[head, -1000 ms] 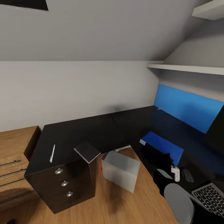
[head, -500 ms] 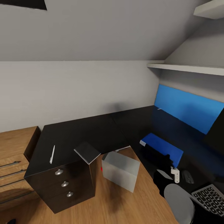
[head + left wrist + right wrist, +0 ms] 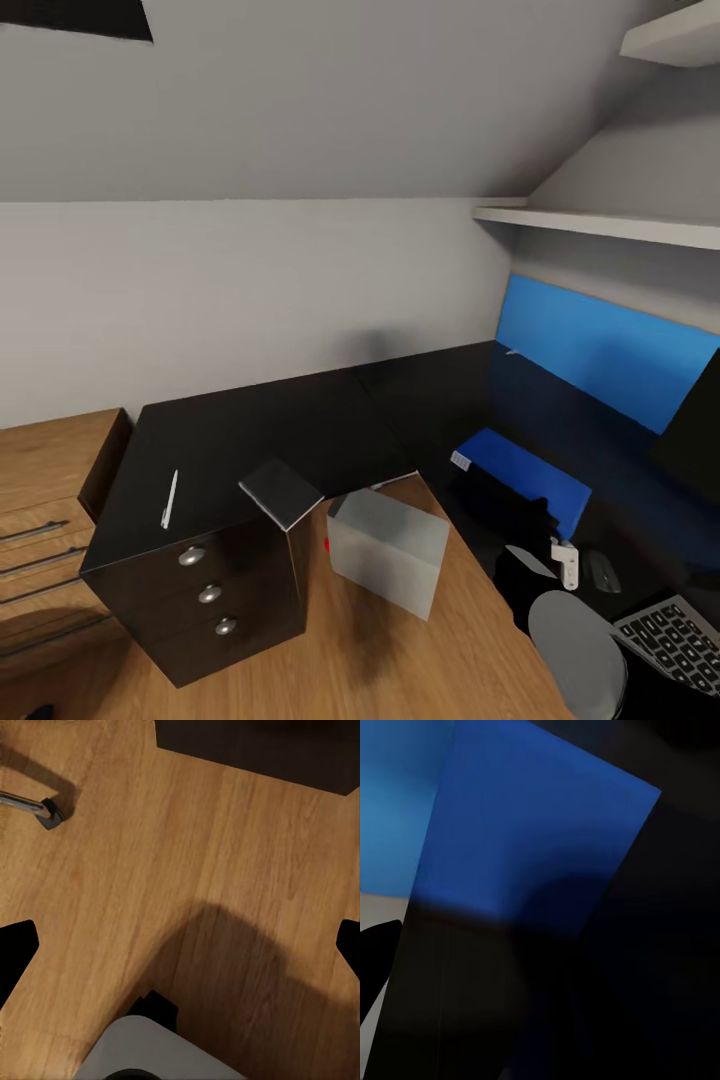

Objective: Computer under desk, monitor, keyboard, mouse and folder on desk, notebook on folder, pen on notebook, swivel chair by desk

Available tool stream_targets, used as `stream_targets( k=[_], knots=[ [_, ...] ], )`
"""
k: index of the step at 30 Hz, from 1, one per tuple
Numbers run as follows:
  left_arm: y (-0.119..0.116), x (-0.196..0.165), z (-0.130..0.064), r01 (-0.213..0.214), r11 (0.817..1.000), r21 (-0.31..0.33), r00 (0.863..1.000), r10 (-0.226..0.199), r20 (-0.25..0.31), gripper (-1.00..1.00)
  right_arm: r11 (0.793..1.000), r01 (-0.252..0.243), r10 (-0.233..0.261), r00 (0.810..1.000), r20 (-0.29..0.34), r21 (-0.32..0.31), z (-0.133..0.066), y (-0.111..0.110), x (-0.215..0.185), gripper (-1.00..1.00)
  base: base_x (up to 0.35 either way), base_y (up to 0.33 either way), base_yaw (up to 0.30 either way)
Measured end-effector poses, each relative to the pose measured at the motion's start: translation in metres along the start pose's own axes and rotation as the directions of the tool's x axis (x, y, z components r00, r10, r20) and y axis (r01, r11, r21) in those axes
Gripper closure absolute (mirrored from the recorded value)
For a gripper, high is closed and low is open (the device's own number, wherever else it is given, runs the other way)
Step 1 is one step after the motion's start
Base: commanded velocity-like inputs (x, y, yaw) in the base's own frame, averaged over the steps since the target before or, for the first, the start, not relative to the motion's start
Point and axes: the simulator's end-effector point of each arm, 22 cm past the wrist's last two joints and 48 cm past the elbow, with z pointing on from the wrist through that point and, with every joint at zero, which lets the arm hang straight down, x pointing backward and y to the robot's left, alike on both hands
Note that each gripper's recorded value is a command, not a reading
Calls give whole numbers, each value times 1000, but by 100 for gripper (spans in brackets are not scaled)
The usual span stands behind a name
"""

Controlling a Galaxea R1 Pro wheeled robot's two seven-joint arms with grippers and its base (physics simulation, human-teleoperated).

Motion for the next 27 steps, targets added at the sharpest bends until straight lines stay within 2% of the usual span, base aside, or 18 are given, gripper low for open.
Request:
stream_targets(
  k=[27],
  knots=[
    [1, -2, -3, -1, 1000, -1, 1000, 1, 0, -100, 1000, 0, 0, 1000, 0, 3, 0, 2, -2, 100, 0, 0, 0]
  ],
)
